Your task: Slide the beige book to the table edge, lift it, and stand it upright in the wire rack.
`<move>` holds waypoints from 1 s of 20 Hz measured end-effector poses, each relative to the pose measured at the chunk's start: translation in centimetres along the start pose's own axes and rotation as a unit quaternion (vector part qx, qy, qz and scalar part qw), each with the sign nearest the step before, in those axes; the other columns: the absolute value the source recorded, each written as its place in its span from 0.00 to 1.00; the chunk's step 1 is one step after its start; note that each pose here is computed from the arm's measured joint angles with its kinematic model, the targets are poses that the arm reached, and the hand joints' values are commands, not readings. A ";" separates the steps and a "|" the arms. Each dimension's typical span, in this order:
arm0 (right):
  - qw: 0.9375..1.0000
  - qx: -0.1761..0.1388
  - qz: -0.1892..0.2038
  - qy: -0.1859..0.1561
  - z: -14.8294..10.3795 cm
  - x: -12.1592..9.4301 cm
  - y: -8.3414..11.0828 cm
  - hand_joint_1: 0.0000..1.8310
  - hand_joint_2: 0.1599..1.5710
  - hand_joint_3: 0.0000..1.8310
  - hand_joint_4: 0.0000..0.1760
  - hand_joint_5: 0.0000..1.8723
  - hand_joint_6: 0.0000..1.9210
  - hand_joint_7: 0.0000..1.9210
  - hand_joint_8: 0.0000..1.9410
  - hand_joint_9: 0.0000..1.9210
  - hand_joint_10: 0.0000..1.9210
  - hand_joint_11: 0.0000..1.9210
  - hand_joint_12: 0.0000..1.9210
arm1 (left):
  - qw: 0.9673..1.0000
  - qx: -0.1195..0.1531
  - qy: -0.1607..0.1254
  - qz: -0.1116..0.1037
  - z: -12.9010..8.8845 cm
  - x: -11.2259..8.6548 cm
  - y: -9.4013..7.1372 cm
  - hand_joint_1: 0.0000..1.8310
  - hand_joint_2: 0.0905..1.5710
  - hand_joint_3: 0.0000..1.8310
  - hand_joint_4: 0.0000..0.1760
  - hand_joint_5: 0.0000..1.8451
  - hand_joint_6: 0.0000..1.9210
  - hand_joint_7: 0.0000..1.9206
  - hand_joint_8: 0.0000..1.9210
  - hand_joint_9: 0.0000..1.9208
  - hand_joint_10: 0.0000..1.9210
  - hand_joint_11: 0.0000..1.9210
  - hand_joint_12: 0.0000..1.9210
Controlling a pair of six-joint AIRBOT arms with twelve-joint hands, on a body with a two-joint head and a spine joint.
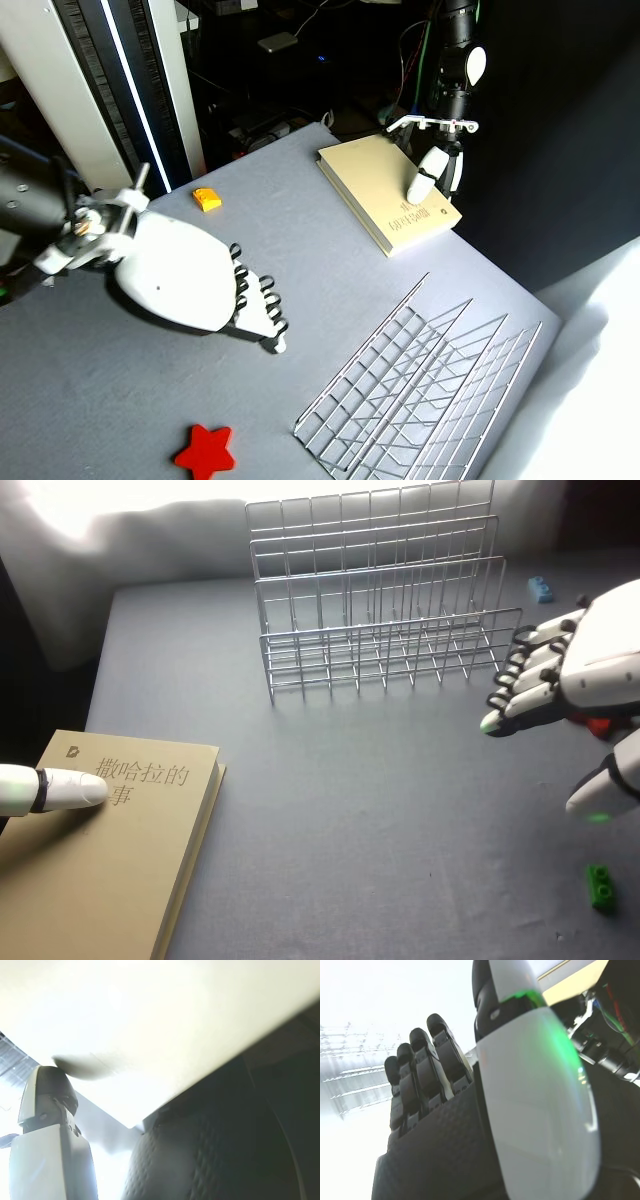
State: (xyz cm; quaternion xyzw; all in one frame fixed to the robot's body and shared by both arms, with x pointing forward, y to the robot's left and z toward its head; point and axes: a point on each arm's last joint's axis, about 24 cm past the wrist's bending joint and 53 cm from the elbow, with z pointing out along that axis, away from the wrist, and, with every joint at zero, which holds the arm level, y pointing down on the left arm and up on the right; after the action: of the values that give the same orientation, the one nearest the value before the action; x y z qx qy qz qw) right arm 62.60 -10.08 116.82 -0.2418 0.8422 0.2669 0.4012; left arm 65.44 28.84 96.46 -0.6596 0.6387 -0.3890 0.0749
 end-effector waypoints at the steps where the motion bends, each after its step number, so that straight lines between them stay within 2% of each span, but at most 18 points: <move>1: 1.000 0.006 0.015 -0.002 -0.3 0.0 -0.4 0.12 0.70 0.00 0.00 0.10 0.00 0.10 0.00 0.09 0.00 0.00 0.24 | 1.000 0.000 0.001 -0.001 0.0 0.0 0.0 0.43 0.65 0.00 0.00 0.07 0.01 0.03 0.00 0.04 0.00 0.03 0.02; 3: 0.999 0.020 0.039 -0.007 -0.8 0.0 -1.4 0.10 0.70 0.00 0.00 0.10 0.00 0.10 0.00 0.09 0.00 0.00 0.24 | 1.000 0.000 0.002 -0.001 0.0 0.1 0.0 0.48 0.65 0.00 0.00 0.16 0.01 0.10 0.00 0.09 0.00 0.00 0.18; 5: 0.998 0.032 0.061 -0.011 -1.7 0.2 -2.4 0.10 0.71 0.00 0.00 0.09 0.00 0.09 0.00 0.08 0.00 0.00 0.22 | 1.000 0.003 0.002 -0.007 -0.1 0.1 -0.2 0.49 0.65 0.00 0.00 0.21 0.01 0.15 0.01 0.13 0.01 0.00 0.30; 6: 0.997 0.037 0.068 -0.011 -1.8 0.3 -2.6 0.10 0.71 0.00 0.00 0.09 0.00 0.09 0.00 0.09 0.00 0.00 0.22 | 1.000 0.003 0.001 -0.006 -0.1 0.0 -0.3 0.51 0.66 0.00 0.00 0.24 0.01 0.18 0.00 0.16 0.01 0.00 0.40; 7: 0.996 0.054 0.076 -0.010 -2.2 0.6 -3.2 0.09 0.71 0.00 0.00 0.08 0.00 0.09 0.00 0.08 0.00 0.00 0.22 | 1.000 0.004 -0.001 -0.006 -0.2 -0.2 -0.3 0.53 0.66 0.00 0.00 0.27 0.01 0.21 0.00 0.20 0.01 0.02 0.48; 8: 0.995 0.063 0.082 -0.010 -2.4 0.8 -3.6 0.09 0.71 0.00 0.00 0.08 0.00 0.08 0.00 0.08 0.00 0.00 0.21 | 1.000 0.005 -0.002 -0.006 -0.3 -0.3 -0.5 0.56 0.65 0.00 0.00 0.32 0.01 0.29 0.01 0.27 0.02 0.09 0.49; 10: 0.993 0.071 0.089 -0.011 -2.8 1.0 -4.1 0.10 0.70 0.00 0.00 0.09 0.00 0.09 0.00 0.09 0.00 0.00 0.23 | 1.000 0.008 -0.006 -0.009 -0.4 -0.6 -0.7 0.58 0.66 0.00 0.00 0.37 0.01 0.34 0.01 0.33 0.02 0.15 0.50; 11: 0.993 0.072 0.089 -0.012 -2.9 1.0 -4.3 0.10 0.70 0.00 0.00 0.08 0.00 0.09 0.00 0.08 0.00 0.00 0.23 | 1.000 0.009 -0.006 -0.009 -0.5 -0.6 -0.8 0.61 0.74 0.00 0.00 0.44 0.49 0.42 0.02 0.39 0.04 0.21 0.57; 12: 0.993 0.074 0.090 -0.011 -3.0 1.0 -4.4 0.10 0.71 0.00 0.00 0.08 0.00 0.09 0.00 0.08 0.00 0.00 0.22 | 1.000 0.010 -0.008 -0.008 -0.6 -0.7 -0.9 0.61 0.75 0.00 0.00 0.44 0.61 0.46 0.03 0.43 0.06 0.24 0.59; 13: 0.992 0.076 0.096 -0.009 -3.1 1.0 -4.5 0.11 0.71 0.00 0.00 0.08 0.00 0.08 0.00 0.08 0.00 0.00 0.21 | 1.000 0.012 -0.012 -0.009 -0.7 -1.0 -1.1 0.71 0.74 0.00 0.00 0.44 0.60 0.44 0.51 0.42 0.57 0.34 0.66; 14: 0.991 0.078 0.104 -0.010 -3.2 1.0 -4.6 0.11 0.71 0.00 0.00 0.08 0.00 0.08 0.00 0.08 0.00 0.00 0.21 | 1.000 0.014 -0.016 -0.007 -0.8 -1.3 -1.4 0.74 0.74 0.00 0.00 0.43 0.61 0.43 0.64 0.41 0.69 0.38 0.68; 15: 0.990 0.083 0.109 -0.011 -3.3 0.9 -4.8 0.12 0.70 0.00 0.00 0.08 0.00 0.08 0.00 0.08 0.00 0.00 0.22 | 1.000 0.017 -0.022 -0.007 -1.1 -1.7 -1.6 0.80 0.72 0.00 0.00 0.44 0.57 0.41 0.67 0.41 0.68 0.43 0.77; 16: 0.990 0.086 0.111 -0.012 -3.4 0.9 -5.0 0.12 0.70 0.00 0.00 0.09 0.00 0.08 0.00 0.08 0.00 0.00 0.23 | 0.999 0.018 -0.026 -0.007 -1.2 -2.0 -1.8 0.81 0.72 0.00 0.00 0.45 0.54 0.41 0.67 0.41 0.68 0.45 0.78; 18: 0.989 0.089 0.120 -0.010 -3.6 1.1 -5.3 0.12 0.70 0.00 0.00 0.08 0.00 0.08 0.00 0.08 0.00 0.00 0.20 | 0.999 0.025 -0.025 -0.017 -1.6 -2.2 -2.4 0.81 0.72 0.00 0.00 0.43 0.58 0.38 0.68 0.41 0.70 0.49 0.71; 20: 0.987 0.091 0.136 -0.008 -3.8 1.3 -5.5 0.12 0.70 0.00 0.00 0.09 0.00 0.09 0.00 0.08 0.00 0.00 0.23 | 0.999 0.025 -0.024 -0.015 -1.7 -2.2 -2.5 0.81 0.73 0.00 0.00 0.43 0.59 0.36 0.68 0.40 0.71 0.46 0.76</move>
State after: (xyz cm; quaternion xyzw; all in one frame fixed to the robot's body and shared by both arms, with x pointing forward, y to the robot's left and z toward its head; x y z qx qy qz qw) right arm 63.19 -16.83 116.38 -0.0855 0.8848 0.2426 0.3885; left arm 66.63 31.93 98.19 -0.6765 0.6164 -0.3901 0.1011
